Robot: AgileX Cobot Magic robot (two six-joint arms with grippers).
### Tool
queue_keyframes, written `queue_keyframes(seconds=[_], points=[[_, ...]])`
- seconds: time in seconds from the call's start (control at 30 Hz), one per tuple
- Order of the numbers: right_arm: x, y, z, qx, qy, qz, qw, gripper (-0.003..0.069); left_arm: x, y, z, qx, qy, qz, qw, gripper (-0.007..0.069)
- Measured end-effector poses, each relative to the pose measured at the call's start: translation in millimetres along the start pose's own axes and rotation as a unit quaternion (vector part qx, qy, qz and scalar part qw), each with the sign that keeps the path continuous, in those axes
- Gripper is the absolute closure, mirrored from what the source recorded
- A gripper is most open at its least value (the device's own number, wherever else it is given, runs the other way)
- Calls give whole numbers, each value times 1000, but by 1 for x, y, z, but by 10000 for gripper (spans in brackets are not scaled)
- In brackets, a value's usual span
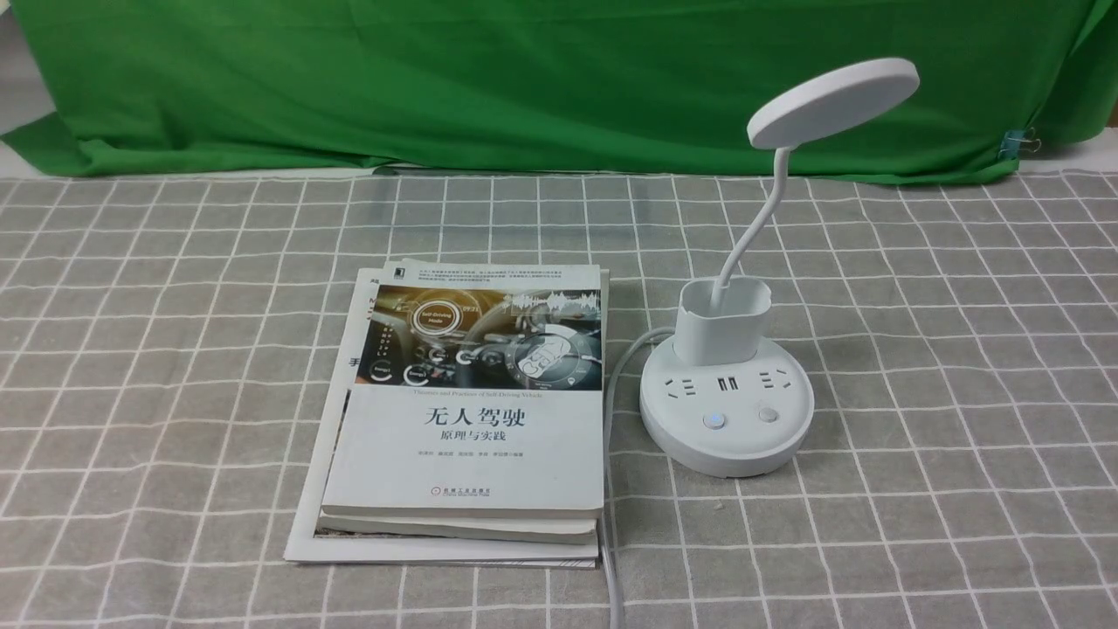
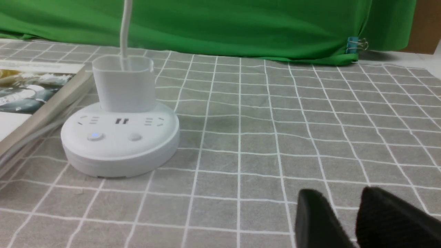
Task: Turn on the desk lamp on the grey coffee tablecloth with your hand.
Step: 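Press the button on the base of the white desk lamp with the right gripper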
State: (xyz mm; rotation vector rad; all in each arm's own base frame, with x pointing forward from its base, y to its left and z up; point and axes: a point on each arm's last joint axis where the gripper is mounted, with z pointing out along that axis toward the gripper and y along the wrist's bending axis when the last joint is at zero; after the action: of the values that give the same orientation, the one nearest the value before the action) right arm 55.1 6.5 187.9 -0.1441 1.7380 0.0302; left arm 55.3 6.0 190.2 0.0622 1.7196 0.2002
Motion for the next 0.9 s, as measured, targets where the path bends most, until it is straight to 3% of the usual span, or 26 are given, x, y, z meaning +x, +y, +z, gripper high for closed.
queue_keyframes(seconds=[0.27, 0.4, 0.53, 0.67, 0.77, 0.9], points=[[-4, -1, 0, 3, -20, 14, 1000, 418, 0, 0, 0, 0, 0, 0, 1000, 606], [-16, -2, -2, 2, -91, 125, 988, 418, 0, 0, 0, 0, 0, 0, 1000, 606], [-28, -4, -5, -13, -159, 232, 960, 418, 0, 0, 0, 0, 0, 0, 1000, 606], [-33, -5, -6, -23, -186, 267, 945, 424, 0, 0, 0, 0, 0, 0, 1000, 606], [-33, -5, -6, -27, -177, 278, 944, 453, 0, 0, 0, 0, 0, 0, 1000, 606], [-66, -1, -6, -41, -78, 230, 969, 578, 0, 0, 0, 0, 0, 0, 1000, 606]])
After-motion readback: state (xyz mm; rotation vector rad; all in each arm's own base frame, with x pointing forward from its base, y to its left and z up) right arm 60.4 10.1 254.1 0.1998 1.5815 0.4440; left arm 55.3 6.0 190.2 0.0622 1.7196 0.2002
